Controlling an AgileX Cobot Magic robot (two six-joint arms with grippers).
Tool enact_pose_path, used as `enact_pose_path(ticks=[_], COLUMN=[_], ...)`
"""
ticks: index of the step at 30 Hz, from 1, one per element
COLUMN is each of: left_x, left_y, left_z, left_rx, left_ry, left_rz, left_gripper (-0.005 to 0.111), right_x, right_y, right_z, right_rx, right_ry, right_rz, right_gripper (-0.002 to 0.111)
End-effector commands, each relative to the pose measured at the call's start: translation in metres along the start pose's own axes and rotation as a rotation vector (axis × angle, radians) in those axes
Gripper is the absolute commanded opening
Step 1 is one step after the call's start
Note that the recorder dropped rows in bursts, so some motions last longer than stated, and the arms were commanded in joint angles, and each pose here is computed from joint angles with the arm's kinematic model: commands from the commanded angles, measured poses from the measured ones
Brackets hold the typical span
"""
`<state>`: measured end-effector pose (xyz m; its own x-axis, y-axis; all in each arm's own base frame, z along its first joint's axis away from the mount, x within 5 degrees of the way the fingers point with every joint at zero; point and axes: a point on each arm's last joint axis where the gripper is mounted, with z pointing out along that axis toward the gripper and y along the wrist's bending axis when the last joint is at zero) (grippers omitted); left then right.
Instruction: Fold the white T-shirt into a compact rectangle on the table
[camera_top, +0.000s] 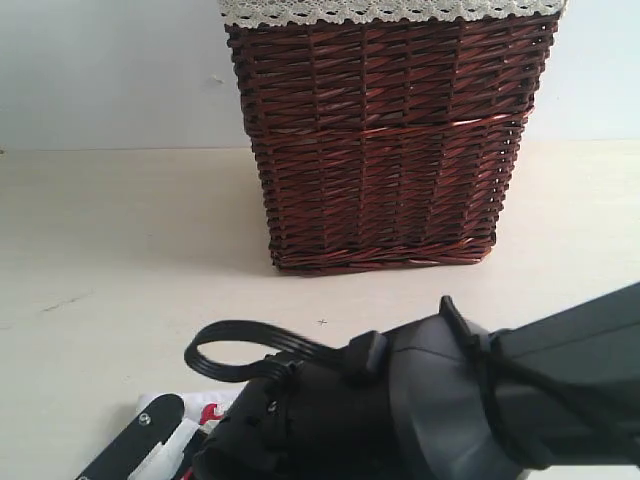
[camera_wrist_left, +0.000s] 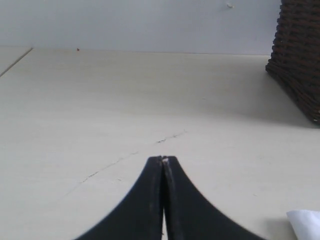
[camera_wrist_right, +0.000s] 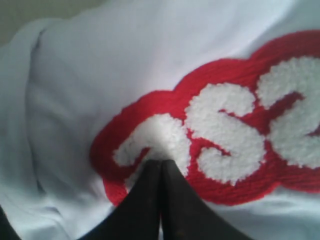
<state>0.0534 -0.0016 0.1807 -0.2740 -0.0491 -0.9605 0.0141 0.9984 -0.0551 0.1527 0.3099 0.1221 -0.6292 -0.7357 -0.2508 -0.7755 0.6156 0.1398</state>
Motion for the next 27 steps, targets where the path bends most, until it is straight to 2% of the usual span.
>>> enact_pose_path(ticks=[1,3,9,14,17,19,23,27], left_x=[-0.001,-0.001,-0.001,-0.001,-0.001,-0.001,-0.001,-0.001], left_y=[0.000,0.000,0.000,0.000,0.000,0.000,0.000,0.000], left_z=[0.000,0.000,0.000,0.000,0.000,0.000,0.000,0.000], left_rx=[0.003,0.003,0.003,0.003,0.003,0.003,0.003,0.003], left_ry=[-0.011,-0.011,-0.011,-0.011,-0.011,-0.011,-0.011,-0.011], left_rz=[-0.012,-0.012,-0.012,-0.012,-0.012,-0.012,-0.012,-0.012], left_gripper=[0.000,0.000,0.000,0.000,0.000,0.000,0.000,0.000], right_x=[0.006,0.000,-0.022,-0.028,-0.011,0.012,0.055,0.071], right_y=[0.002,-0.011,-0.057,-0.060,-0.057,-0.063,-0.090,-0.110], right_z=[0.014,0.013,0.007,-0.039,-0.061,-0.064,-0.051,-0.032], right_rx=[0.008,0.052,0.104,0.117,0.118,0.159,0.270,0.278], right_ry=[0.052,0.016,0.007,-0.097,-0.111,-0.083,0.016,0.074], right_rz=[-0.045,-0.049,0.055,0.068,0.100,0.165,0.280,0.337], right_gripper=[0.000,0.000,0.000,0.000,0.000,0.000,0.000,0.000])
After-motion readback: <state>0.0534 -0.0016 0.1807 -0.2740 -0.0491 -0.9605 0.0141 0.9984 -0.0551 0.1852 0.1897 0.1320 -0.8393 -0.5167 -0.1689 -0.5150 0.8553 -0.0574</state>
